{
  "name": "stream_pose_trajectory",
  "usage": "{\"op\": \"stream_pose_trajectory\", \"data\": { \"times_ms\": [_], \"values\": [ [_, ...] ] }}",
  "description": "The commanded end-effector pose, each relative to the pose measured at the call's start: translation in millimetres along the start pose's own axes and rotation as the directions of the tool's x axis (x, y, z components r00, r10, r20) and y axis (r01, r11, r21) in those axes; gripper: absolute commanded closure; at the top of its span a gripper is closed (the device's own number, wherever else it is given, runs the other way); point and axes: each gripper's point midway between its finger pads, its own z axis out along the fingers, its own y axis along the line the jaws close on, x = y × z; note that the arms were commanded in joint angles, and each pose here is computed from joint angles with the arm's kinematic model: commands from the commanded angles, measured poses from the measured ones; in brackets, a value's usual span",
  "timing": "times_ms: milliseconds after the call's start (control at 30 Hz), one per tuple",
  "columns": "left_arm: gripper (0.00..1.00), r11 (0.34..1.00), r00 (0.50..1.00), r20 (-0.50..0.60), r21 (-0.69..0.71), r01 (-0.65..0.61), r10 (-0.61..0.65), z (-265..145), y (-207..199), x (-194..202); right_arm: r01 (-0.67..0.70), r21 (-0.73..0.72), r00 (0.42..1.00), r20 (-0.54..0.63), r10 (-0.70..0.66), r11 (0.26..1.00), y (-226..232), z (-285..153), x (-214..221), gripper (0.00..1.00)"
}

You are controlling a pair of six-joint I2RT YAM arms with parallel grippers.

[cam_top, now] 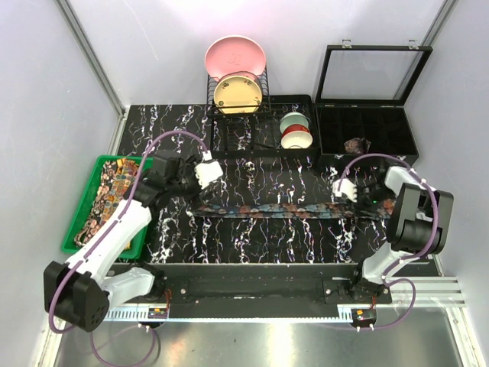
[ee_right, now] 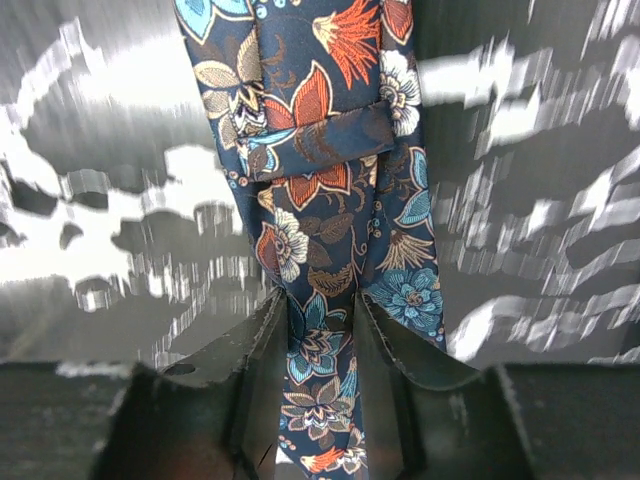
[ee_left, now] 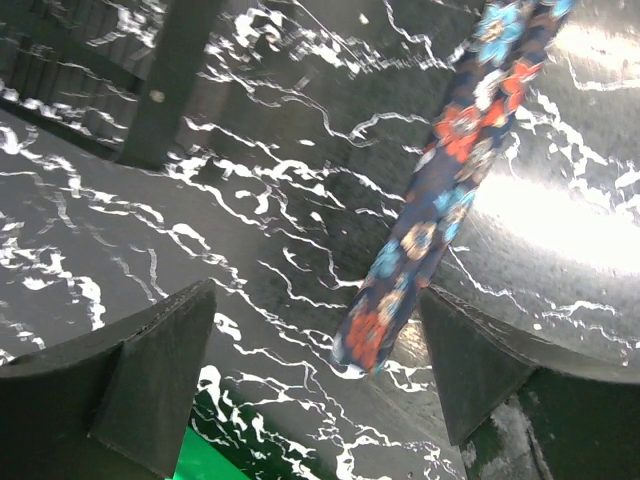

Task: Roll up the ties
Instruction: Flatten out the tie at the center of the board.

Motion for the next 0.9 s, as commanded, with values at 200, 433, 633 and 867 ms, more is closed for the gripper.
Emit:
{"op": "stream_pose_trajectory", "data": {
  "times_ms": [200,433,633,867],
  "values": [
    [0.01,0.993,0.973,0.228,-0.096,0.068,-0.044,-14.4,9.2,-42.8,-0.075,-0.062,0.987,-0.146,0.065,0.995,35.0,-43.6,87.8,0.64],
    [0.01,0.998,0.982,0.190,0.056,-0.008,-0.002,-4.2,-15.1,-33.8,-0.043,-0.058,0.982,-0.184,0.031,0.997,24.7,-60.9,113.0,0.64],
    [0.02,0.997,0.983,0.180,0.060,-0.040,0.028,-0.8,-11.0,-34.5,0.008,-0.040,0.988,-0.152,-0.014,0.999,23.3,-69.8,102.0,0.50],
    [0.03,0.997,0.984,0.178,0.073,-0.038,0.024,2.9,-12.5,-32.7,0.033,-0.021,0.985,-0.169,-0.036,0.999,13.7,-76.3,105.0,0.66]
  ]
}}
